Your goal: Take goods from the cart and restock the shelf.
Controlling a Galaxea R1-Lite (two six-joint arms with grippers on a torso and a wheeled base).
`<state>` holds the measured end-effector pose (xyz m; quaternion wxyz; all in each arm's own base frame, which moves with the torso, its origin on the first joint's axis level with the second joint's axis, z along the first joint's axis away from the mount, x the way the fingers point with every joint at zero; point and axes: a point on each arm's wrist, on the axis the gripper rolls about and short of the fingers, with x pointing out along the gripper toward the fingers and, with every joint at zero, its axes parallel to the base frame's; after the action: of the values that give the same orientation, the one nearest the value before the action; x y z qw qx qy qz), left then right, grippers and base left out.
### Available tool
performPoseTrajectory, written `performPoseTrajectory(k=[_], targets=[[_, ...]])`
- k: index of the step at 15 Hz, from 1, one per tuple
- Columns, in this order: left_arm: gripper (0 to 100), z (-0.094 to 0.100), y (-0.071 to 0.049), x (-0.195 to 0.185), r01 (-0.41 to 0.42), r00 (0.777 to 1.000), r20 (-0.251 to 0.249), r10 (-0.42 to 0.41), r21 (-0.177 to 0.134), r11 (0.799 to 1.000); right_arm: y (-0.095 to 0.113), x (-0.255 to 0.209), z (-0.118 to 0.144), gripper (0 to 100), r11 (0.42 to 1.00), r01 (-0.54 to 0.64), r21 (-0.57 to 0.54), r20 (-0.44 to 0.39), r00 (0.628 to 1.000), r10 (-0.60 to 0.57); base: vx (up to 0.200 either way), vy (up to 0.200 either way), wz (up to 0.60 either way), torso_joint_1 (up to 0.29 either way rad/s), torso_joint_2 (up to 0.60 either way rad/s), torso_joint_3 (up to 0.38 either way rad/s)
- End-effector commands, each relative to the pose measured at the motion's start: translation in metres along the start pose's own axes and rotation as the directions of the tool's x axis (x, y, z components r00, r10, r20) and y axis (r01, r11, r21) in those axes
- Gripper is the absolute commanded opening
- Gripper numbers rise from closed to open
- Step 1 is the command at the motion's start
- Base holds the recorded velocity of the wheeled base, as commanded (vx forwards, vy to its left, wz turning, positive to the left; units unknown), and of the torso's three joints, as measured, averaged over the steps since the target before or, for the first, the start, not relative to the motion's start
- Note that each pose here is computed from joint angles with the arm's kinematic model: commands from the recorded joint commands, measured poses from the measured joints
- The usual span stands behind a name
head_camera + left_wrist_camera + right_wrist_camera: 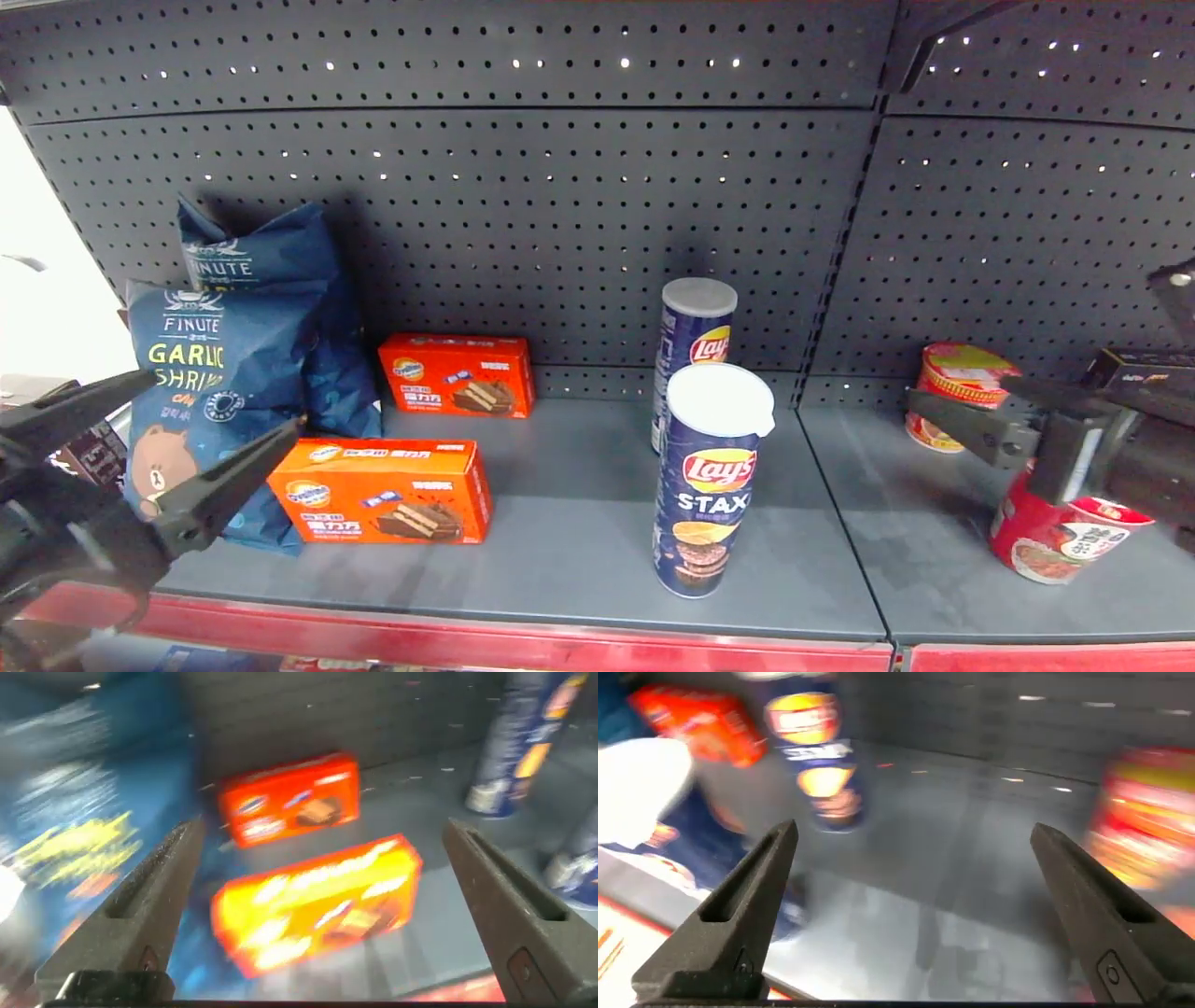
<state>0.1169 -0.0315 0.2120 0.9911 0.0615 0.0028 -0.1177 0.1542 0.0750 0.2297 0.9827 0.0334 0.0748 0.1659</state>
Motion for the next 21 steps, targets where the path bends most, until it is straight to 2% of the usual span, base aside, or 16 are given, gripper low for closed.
performPoseTrajectory(k=[1,4,6,7,8,9,10,11,12,13,14,16,18,19,20,21], targets=[[100,-0.036,0.006,-0.067,-0.149,0.988,0.036,0.149,-0.003,0.989,-0.031,-0.072,-0.023,100,0.981,0.189,0.036,0.097,0.977,-0.192,0.000,0.000,0.00,0.000,0.00,0.000],[100,-0.049,0.002,-0.101,-0.242,0.967,0.074,0.243,-0.022,0.970,-0.034,-0.121,-0.046,100,0.947,0.317,0.055,0.122,0.939,-0.321,0.000,0.000,0.00,0.000,0.00,0.000],[100,-0.066,-0.002,-0.124,-0.295,0.950,0.097,0.298,-0.047,0.954,-0.034,-0.153,-0.067,100,0.898,0.434,0.075,0.137,0.887,-0.440,0.000,0.000,0.00,0.000,0.00,0.000],[100,-0.072,-0.003,-0.130,-0.310,0.946,0.084,0.313,-0.046,0.950,-0.034,-0.160,-0.074,100,0.883,0.463,0.081,0.139,0.871,-0.470,0.000,0.000,0.00,0.000,0.00,0.000],[100,-0.084,-0.006,-0.139,-0.337,0.939,0.063,0.340,-0.044,0.940,-0.032,-0.169,-0.086,100,0.849,0.522,0.088,0.133,0.838,-0.529,0.000,0.000,0.00,0.000,0.00,0.000],[100,-0.088,-0.008,-0.143,-0.342,0.937,0.064,0.344,-0.042,0.939,-0.031,-0.171,-0.090,100,0.838,0.538,0.091,0.137,0.827,-0.545,0.000,0.000,0.00,0.000,0.00,0.000],[100,-0.098,-0.010,-0.146,-0.341,0.937,0.067,0.343,-0.044,0.939,-0.030,-0.176,-0.101,100,0.848,0.522,0.094,0.157,0.833,-0.531,0.000,0.000,0.00,0.000,0.00,0.000],[100,-0.098,-0.010,-0.145,-0.338,0.937,0.078,0.341,-0.047,0.940,-0.028,-0.179,-0.110,100,0.868,0.489,0.090,0.181,0.849,-0.497,0.000,0.000,0.00,0.000,0.00,0.000],[100,-0.101,-0.010,-0.143,-0.310,0.947,0.076,0.313,-0.045,0.950,-0.027,-0.180,-0.118,100,0.895,0.440,0.080,0.189,0.875,-0.447,0.000,0.000,0.00,0.000,0.00,0.000],[100,-0.113,-0.012,-0.139,-0.273,0.960,0.047,0.275,-0.035,0.961,-0.026,-0.179,-0.128,100,0.921,0.385,0.060,0.180,0.903,-0.389,0.000,0.000,0.00,0.000,0.00,0.000],[100,-0.125,-0.013,-0.135,-0.270,0.962,0.028,0.271,-0.019,0.963,-0.026,-0.177,-0.140,100,0.937,0.347,0.033,0.177,0.921,-0.347,0.000,0.000,0.00,0.000,0.00,0.000],[100,-0.128,-0.013,-0.135,-0.261,0.965,-0.002,0.261,-0.015,0.965,-0.027,-0.172,-0.164,100,0.945,0.327,-0.017,0.190,0.929,-0.318,0.000,0.000,0.00,0.000,0.00,0.000],[100,-0.130,-0.013,-0.135,-0.264,0.964,-0.024,0.263,-0.040,0.964,-0.026,-0.172,-0.169,100,0.946,0.322,-0.018,0.200,0.929,-0.313,0.000,0.000,0.00,0.000,0.00,0.000],[100,-0.131,-0.014,-0.136,-0.276,0.961,-0.028,0.275,-0.070,0.959,-0.027,-0.172,-0.170,100,0.941,0.337,-0.027,0.198,0.925,-0.326,0.000,0.000,0.00,0.000,0.00,0.000],[100,-0.131,-0.016,-0.134,-0.214,0.976,-0.058,0.209,-0.096,0.972,-0.026,-0.171,-0.170,100,0.947,0.316,-0.063,0.198,0.934,-0.298,0.000,0.000,0.00,0.000,0.00,0.000],[100,-0.131,-0.017,-0.135,-0.185,0.982,-0.058,0.179,-0.121,0.975,-0.026,-0.172,-0.169,100,0.945,0.322,-0.055,0.201,0.931,-0.305,0.000,0.000,0.00,0.000,0.00,0.000]])
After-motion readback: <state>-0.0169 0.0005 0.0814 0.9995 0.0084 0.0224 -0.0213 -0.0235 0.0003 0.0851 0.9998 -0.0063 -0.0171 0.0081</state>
